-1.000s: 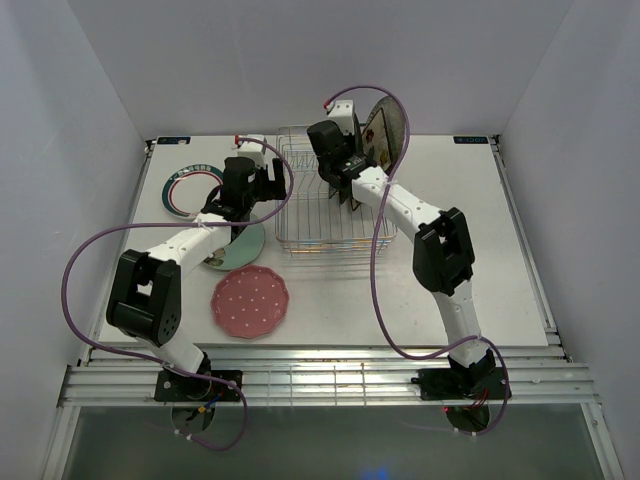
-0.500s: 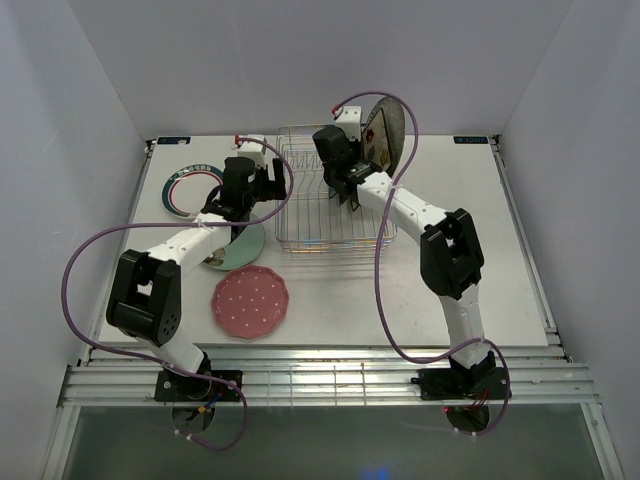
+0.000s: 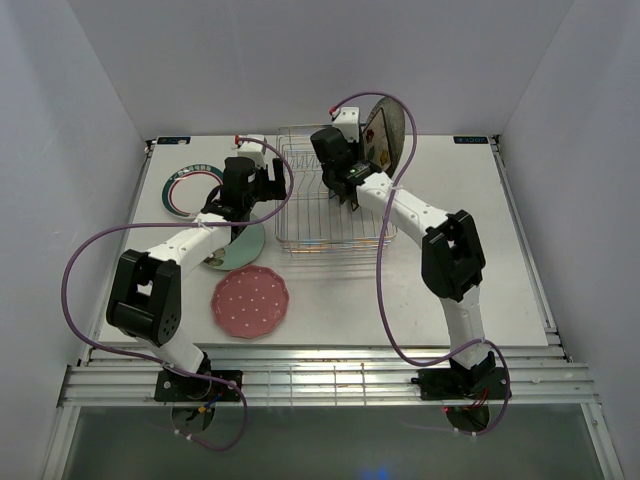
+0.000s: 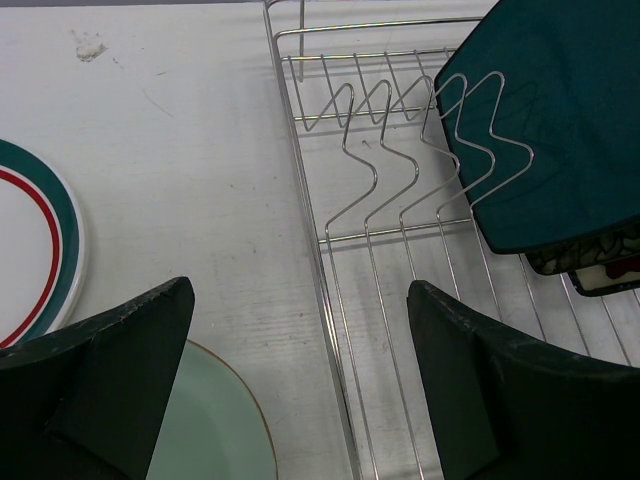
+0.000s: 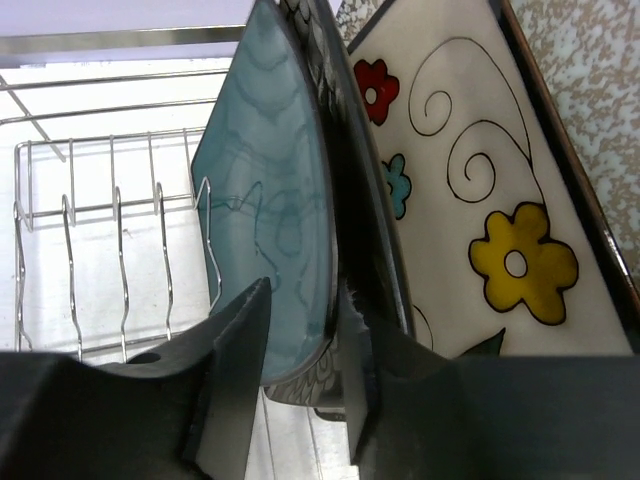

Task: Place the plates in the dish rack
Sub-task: Insert the plate into the dish rack, then pick up the plate from the corner of the board.

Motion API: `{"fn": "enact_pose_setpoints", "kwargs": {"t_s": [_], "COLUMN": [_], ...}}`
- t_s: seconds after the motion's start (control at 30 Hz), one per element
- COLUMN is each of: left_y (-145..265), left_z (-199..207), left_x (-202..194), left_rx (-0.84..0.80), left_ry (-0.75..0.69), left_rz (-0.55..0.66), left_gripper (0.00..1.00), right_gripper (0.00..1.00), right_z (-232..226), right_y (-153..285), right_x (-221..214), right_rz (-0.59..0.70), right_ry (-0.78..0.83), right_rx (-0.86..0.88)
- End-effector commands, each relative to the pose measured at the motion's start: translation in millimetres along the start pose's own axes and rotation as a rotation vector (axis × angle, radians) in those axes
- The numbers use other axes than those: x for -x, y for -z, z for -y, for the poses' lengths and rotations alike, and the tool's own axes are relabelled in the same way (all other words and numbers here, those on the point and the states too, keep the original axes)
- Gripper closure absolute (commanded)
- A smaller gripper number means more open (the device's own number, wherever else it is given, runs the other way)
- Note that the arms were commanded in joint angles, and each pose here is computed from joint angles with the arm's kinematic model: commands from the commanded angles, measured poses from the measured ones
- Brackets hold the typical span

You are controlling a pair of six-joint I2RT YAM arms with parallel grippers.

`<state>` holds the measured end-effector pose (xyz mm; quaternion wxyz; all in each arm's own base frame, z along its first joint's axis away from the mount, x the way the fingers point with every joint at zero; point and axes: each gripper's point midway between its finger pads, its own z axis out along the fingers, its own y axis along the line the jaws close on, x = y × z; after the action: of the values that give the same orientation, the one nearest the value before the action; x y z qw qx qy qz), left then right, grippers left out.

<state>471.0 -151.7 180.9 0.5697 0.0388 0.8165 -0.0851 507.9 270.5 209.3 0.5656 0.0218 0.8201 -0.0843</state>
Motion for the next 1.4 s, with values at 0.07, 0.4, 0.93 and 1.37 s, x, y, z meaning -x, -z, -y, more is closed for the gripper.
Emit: {"fn": "enact_pose_setpoints", "kwargs": {"t_s": [0.07,0.4,0.93,1.37], "left_y": [8.0,7.6,9.5,12.2], "left_z": [2.6,2.3,1.1,-1.8], "left_x": [26.7,26.1,28.7,33.2], "left_rx": [-0.016,-0.014,-0.008,0.008], "left_ry": [0.002,0.002,0.005,0.001], "left_rz": [0.06,0.058,0.065,0.077], "left_gripper": [0.02,0.02,0.02,0.02], "right_gripper": [0.59,0.58,0.58,0.39], "right_z": [12.9,16.3,8.8,21.0], "right_y": [28.7,46.5,86.9,128.5], "right_x": [51.8,54.7,60.2,35.4], "right_rz": [0.084,0.075,0.094,0.121], "right_ry": [-0.056,-0.043,-0.05,-0.108], "right_rx": [-0.027,-0.048,0.061,0.194]}}
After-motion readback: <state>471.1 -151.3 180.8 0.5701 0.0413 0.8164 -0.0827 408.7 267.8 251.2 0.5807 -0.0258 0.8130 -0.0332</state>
